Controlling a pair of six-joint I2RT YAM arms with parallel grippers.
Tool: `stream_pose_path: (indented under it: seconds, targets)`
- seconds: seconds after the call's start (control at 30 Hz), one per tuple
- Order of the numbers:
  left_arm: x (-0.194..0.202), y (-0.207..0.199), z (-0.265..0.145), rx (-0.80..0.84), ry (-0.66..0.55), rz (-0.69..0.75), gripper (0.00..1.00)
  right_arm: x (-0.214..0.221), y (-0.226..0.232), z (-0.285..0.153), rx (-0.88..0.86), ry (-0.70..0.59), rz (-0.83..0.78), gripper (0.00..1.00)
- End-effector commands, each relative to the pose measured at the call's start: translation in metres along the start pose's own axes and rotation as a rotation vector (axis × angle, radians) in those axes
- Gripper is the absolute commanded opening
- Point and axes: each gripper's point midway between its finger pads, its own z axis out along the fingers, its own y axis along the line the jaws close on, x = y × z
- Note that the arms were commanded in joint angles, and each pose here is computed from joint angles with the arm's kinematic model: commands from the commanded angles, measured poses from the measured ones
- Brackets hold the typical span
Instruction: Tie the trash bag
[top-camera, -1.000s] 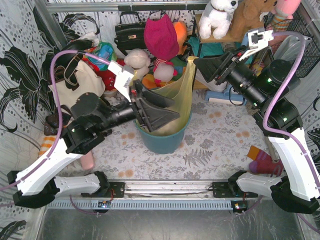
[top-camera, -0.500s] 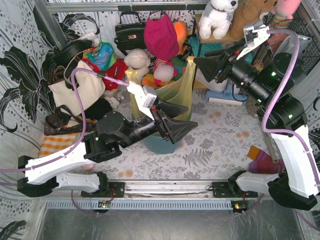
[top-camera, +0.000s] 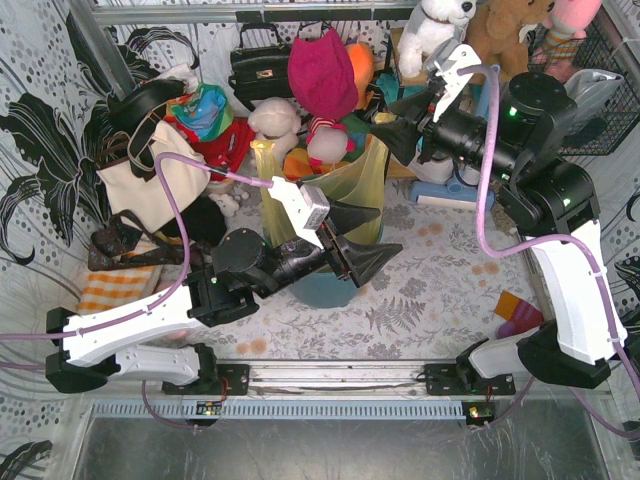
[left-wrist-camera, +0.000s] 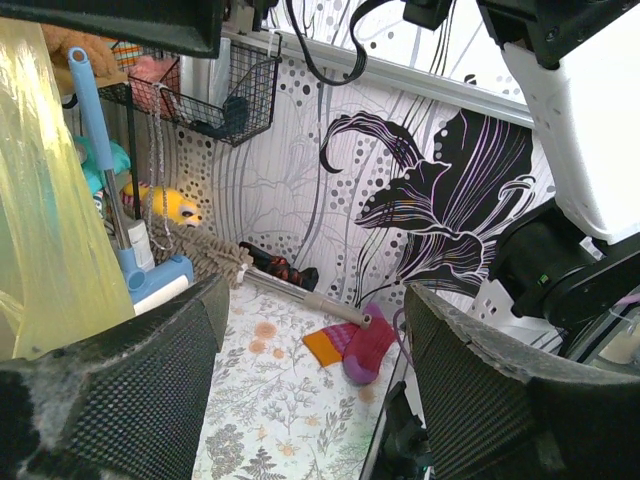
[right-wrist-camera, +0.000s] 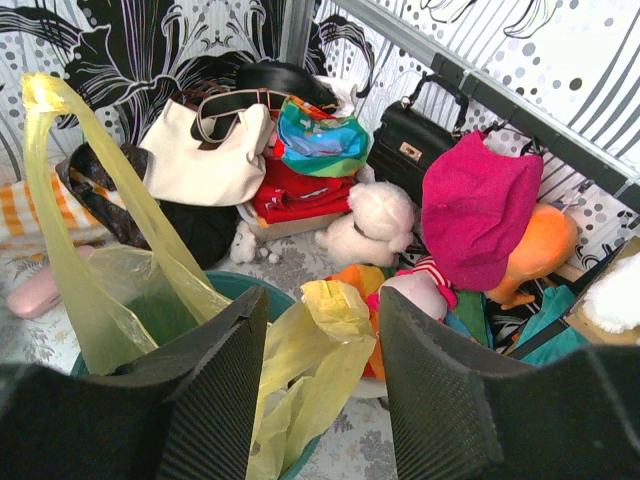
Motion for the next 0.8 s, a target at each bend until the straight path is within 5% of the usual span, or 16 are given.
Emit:
stream_pose_path:
  seconds: [0.0,0.57,0.77]
  targets:
    - [-0.033,-0.006,-0.003,0.017,-0.101,0.015,0.8,-0.012,0.002,-0.006,-0.014,-0.027,-0.049,0.45]
    - [-0.036,-0.006,0.001,0.011,-0.11,0.019,0.8,-0.029,0.0,-0.01,0.009,-0.103,-0.043,0.01]
    - [-0.044,0.002,0.004,-0.035,-0.142,0.024,0.8,-0.039,0.007,-0.013,-0.023,-0.142,-0.02,0.0]
